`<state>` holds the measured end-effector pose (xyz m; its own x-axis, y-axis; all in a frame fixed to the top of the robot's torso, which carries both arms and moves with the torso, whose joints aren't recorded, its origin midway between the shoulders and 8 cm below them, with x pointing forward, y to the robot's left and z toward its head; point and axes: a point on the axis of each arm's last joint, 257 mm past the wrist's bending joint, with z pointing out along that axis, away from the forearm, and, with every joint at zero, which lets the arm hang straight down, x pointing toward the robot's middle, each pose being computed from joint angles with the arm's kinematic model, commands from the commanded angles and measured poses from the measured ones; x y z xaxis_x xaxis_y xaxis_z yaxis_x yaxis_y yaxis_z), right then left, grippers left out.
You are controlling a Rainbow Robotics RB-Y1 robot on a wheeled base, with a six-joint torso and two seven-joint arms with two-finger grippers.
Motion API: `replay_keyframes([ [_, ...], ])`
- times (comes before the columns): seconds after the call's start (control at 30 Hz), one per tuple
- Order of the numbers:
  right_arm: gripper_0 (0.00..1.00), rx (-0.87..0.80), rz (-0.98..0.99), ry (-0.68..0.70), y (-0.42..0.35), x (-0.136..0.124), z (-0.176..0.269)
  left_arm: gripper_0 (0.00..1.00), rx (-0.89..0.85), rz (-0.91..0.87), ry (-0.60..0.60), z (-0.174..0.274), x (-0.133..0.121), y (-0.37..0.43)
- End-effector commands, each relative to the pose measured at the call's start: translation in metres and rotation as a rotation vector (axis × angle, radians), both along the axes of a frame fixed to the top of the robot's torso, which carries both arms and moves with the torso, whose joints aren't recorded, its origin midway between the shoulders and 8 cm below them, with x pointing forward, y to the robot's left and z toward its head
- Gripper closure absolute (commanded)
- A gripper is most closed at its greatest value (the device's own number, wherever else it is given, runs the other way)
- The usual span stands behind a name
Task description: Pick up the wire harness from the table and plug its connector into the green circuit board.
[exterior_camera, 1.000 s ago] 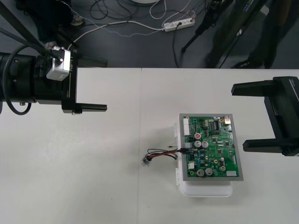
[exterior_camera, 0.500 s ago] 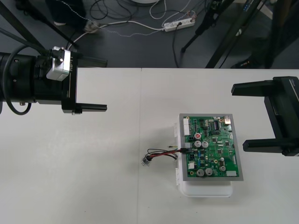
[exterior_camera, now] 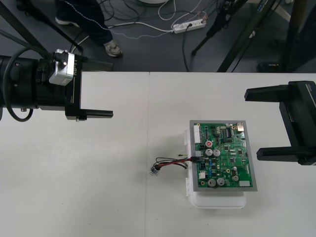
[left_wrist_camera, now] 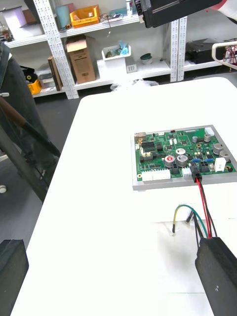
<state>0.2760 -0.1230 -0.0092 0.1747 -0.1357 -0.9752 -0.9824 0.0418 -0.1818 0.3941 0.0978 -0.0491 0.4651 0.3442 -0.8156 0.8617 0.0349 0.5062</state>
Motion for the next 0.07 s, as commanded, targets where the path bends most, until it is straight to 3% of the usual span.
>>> replay_keyframes([
  [0.03, 0.0, 0.006, 0.009, -0.008, 0.0028, -0.004, 0.012, 0.0, 0.046, -0.012, -0.014, 0.0149, -0.0051, 0.0032],
  [0.07, 0.0, 0.006, 0.009, -0.008, 0.0028, -0.004, 0.012, 0.0, 0.046, -0.012, -0.014, 0.0149, -0.0051, 0.0032],
])
